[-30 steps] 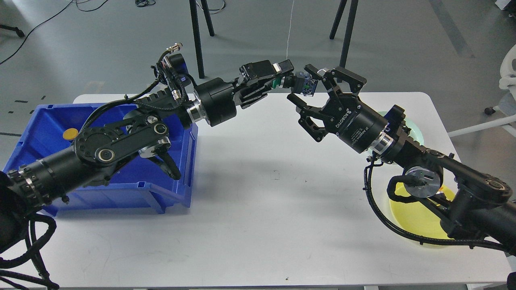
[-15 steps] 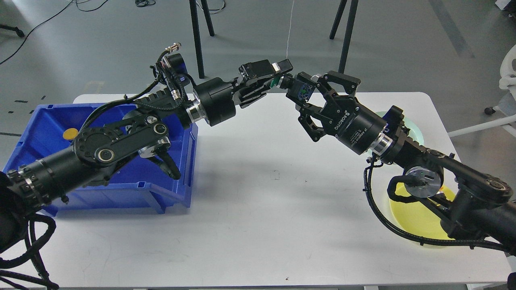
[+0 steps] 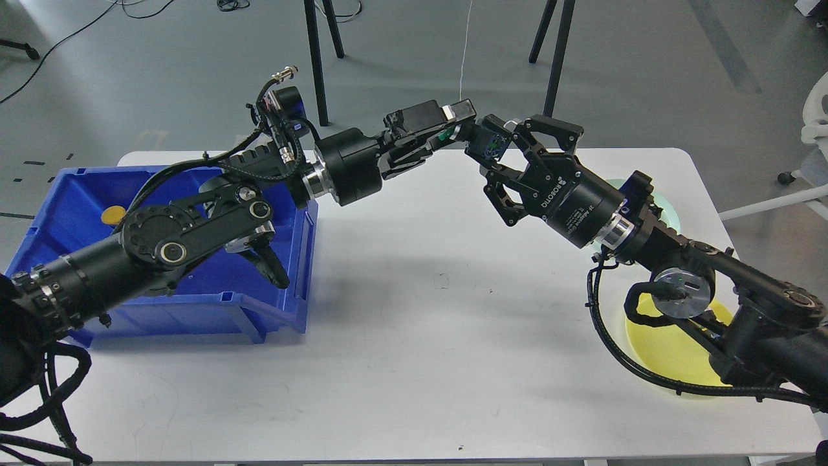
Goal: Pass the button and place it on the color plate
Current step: 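Lower the green button with the right gripper onto the pale green plate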
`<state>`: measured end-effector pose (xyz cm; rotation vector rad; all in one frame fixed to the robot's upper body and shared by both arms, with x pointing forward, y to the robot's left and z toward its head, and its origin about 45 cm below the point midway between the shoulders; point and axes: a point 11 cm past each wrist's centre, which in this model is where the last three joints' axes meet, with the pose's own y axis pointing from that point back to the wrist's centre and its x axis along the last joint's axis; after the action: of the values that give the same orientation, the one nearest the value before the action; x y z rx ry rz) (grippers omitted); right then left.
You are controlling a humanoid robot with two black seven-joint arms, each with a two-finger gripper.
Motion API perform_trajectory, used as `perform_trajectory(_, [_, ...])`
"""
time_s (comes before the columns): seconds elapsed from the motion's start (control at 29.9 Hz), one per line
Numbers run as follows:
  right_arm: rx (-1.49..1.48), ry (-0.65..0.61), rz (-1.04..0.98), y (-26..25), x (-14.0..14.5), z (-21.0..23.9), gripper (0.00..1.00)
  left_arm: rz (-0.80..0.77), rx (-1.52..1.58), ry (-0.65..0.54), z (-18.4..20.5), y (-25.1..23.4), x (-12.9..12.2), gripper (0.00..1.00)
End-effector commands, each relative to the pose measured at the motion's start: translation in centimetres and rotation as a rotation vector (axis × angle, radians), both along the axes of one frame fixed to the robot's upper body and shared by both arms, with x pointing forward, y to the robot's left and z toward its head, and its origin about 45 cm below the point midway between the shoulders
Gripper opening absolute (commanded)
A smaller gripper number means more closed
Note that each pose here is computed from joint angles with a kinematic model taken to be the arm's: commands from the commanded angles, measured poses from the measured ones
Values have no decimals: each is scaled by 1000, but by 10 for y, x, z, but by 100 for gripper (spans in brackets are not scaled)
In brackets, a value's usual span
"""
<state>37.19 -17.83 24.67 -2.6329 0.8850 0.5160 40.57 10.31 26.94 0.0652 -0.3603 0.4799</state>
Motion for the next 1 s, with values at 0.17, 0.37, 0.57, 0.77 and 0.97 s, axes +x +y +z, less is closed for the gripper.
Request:
perform_trajectory(0.17, [16, 11, -54, -17, 2, -4, 1, 7, -10, 3, 1, 1, 1, 80])
perform_trajectory(0.37, [212, 164, -331, -87, 7, -33, 1, 14, -13, 11, -2, 3, 1, 81])
perform_trajectory(0.57, [227, 332, -562, -138, 13, -73, 1, 16, -13, 11, -2, 3, 1, 81])
perform_trajectory(0.77, [79, 523, -775, -173, 20, -106, 1, 15, -14, 12, -2, 3, 1, 81])
perform_trajectory(0.97, [-3, 623, -894, -187, 30, -121, 1, 17, -14, 13, -2, 3, 1, 81])
